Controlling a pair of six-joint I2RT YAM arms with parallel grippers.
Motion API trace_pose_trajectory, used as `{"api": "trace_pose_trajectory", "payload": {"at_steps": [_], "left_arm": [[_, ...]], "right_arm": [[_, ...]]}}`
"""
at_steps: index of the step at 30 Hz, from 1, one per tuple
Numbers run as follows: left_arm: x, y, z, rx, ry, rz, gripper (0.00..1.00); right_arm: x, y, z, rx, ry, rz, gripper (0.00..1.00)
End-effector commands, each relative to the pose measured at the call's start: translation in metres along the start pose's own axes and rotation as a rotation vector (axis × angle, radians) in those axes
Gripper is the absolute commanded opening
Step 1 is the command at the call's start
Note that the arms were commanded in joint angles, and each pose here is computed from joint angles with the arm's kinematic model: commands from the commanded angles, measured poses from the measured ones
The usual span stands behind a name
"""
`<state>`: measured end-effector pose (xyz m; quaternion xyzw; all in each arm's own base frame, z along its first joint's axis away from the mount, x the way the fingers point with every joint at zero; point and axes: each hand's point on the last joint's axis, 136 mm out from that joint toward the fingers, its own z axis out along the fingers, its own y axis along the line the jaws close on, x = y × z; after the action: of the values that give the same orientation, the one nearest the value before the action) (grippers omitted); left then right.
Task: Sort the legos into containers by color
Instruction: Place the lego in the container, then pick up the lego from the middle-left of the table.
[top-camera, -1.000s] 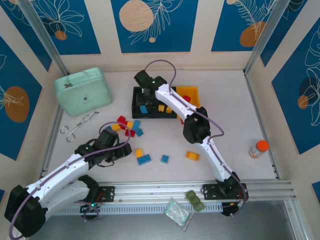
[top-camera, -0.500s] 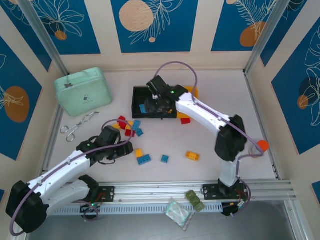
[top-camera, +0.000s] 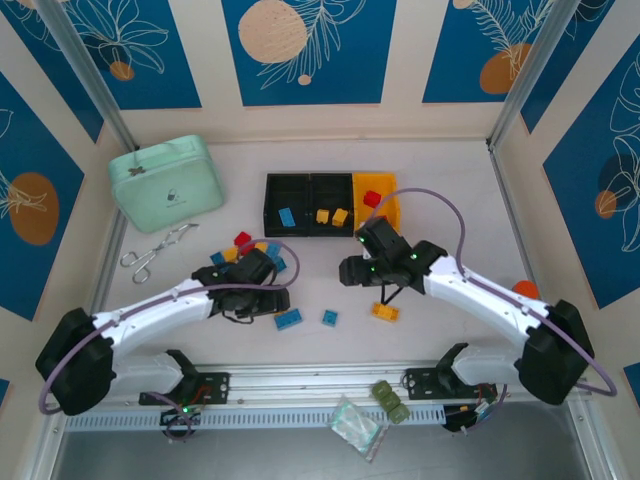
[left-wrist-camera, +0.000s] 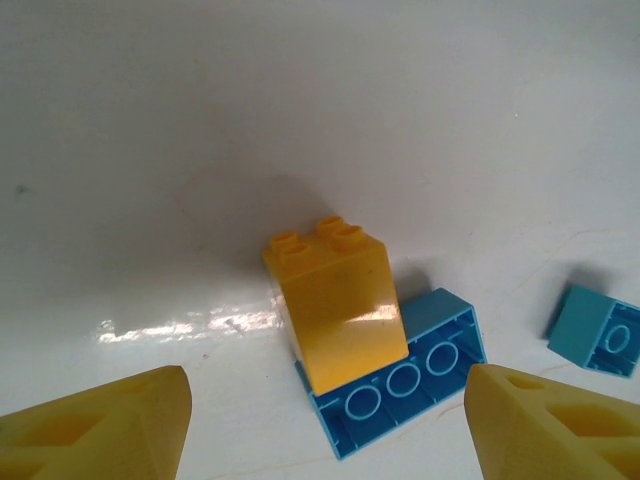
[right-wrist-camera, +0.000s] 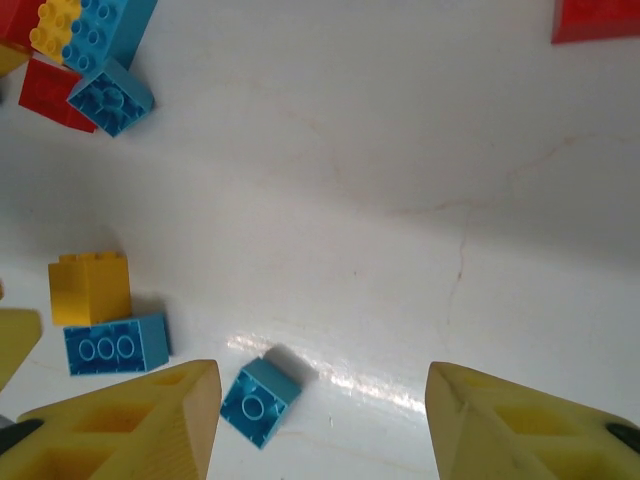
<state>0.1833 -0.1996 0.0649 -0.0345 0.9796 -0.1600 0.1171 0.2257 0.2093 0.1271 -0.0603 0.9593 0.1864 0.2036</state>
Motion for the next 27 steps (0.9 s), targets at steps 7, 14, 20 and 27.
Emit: {"api": "trace_pose_trajectory", "payload": {"at_steps": [7, 14, 20, 27], "left_arm": [[-0.014, -0.003, 0.019, -0.113, -0.028, 0.014, 0.7], [-0.018, -0.008, 0.031, -0.135, -0.025, 0.037, 0.48], [-0.025, -0.01, 0.025, -0.146, -0.048, 0.067, 0.32], [-0.045, -0.028, 0.007, -0.134, -0.098, 0.13, 0.27]], "right_arm": [[0.015, -0.003, 0.003, -0.056, 0.0, 0.094, 0.56], [0.021, -0.006, 0.005, -0.059, 0.009, 0.108, 0.56], [0.028, 0.003, 0.002, -0.125, 0.021, 0.089, 0.56], [0.034, 0.017, -0.01, -0.241, 0.016, 0.052, 0.56]]}}
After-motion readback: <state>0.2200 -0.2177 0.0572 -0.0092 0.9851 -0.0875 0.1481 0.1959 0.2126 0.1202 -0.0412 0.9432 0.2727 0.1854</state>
